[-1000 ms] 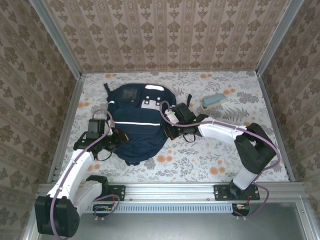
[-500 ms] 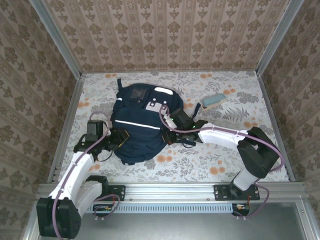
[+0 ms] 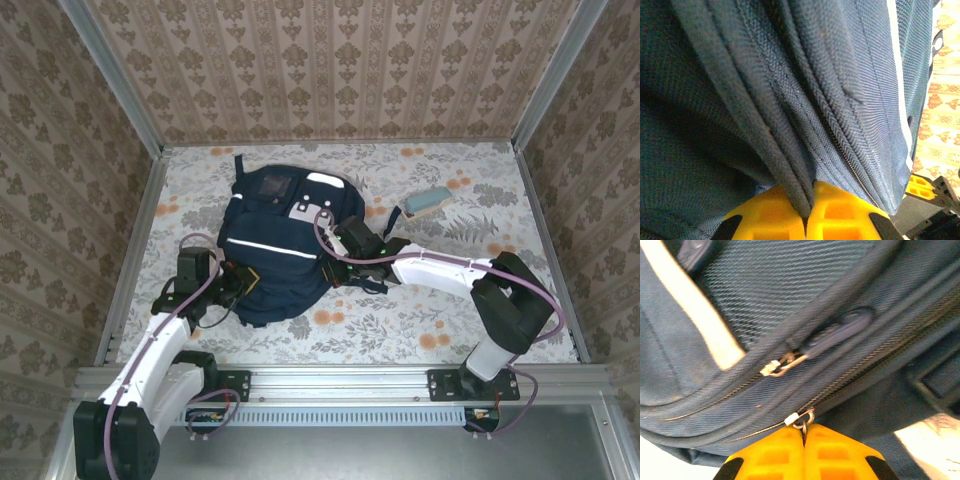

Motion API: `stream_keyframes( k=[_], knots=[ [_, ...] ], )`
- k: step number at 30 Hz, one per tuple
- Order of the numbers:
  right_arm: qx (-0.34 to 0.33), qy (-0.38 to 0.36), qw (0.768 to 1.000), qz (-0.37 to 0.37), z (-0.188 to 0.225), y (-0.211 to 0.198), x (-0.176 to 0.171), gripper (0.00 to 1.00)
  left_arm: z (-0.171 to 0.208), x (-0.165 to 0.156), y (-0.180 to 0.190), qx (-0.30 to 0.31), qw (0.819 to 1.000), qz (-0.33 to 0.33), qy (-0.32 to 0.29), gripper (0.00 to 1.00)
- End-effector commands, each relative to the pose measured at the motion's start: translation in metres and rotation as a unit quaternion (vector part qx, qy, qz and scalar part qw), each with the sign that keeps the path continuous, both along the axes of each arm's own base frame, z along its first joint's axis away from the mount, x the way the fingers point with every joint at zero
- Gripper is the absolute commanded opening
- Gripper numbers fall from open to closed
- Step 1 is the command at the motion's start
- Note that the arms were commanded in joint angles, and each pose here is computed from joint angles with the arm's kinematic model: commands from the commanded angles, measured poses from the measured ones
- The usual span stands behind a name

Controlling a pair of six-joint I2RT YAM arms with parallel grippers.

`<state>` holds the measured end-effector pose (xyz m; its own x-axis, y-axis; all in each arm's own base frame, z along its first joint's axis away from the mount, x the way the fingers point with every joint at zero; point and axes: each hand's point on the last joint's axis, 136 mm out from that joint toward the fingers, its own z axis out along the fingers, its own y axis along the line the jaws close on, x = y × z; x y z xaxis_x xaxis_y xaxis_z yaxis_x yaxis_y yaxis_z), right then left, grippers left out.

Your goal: Pack books, pencil case, and school supplies into a backpack

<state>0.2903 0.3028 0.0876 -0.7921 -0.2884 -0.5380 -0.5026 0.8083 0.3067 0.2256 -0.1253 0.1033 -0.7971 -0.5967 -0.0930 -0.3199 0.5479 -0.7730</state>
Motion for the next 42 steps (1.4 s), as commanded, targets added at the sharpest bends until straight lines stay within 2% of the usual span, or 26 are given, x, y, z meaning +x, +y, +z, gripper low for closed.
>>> stream_keyframes(
  k=[1,6,13,23,28,31,36,38,40,42],
  knots=[
    [-0.042,-0.047,0.997,-0.053,0.017,-0.036,0.030,0.00,-0.006,-0.009,0.003,0.027,0.999,-0.015,0.010,0.00],
    [-0.047,-0.051,0.995,-0.077,0.019,-0.057,0.056,0.00,-0.007,-0.016,0.005,0.039,0.999,-0.024,0.016,0.00],
    [-0.057,-0.045,0.990,-0.125,0.027,-0.064,0.088,0.00,-0.005,-0.019,0.001,0.034,0.998,-0.041,0.015,0.00],
    [-0.096,-0.022,0.962,-0.254,0.022,-0.110,0.108,0.00,0.000,-0.023,-0.003,0.026,0.998,-0.059,0.011,0.00],
    [-0.094,-0.013,0.959,-0.265,0.023,-0.109,0.116,0.00,0.001,-0.023,-0.005,0.023,0.998,-0.062,0.010,0.00],
    [-0.091,0.019,0.960,-0.263,0.010,-0.107,0.109,0.00,0.004,-0.023,-0.008,0.020,0.997,-0.080,0.006,0.00],
    [-0.078,0.049,0.969,-0.228,-0.001,-0.103,0.091,0.00,0.016,-0.023,-0.007,0.051,0.992,-0.115,0.000,0.42],
    [-0.068,0.052,0.972,-0.220,0.001,-0.103,0.090,0.00,0.024,-0.020,-0.003,0.079,0.989,-0.123,-0.008,0.51],
    [-0.063,0.054,0.972,-0.219,0.002,-0.105,0.092,0.00,0.031,-0.016,0.002,0.105,0.986,-0.129,-0.014,0.54],
    [-0.055,0.061,0.972,-0.221,0.003,-0.107,0.096,0.10,0.039,-0.010,0.003,0.123,0.982,-0.141,-0.025,0.55]
  ],
)
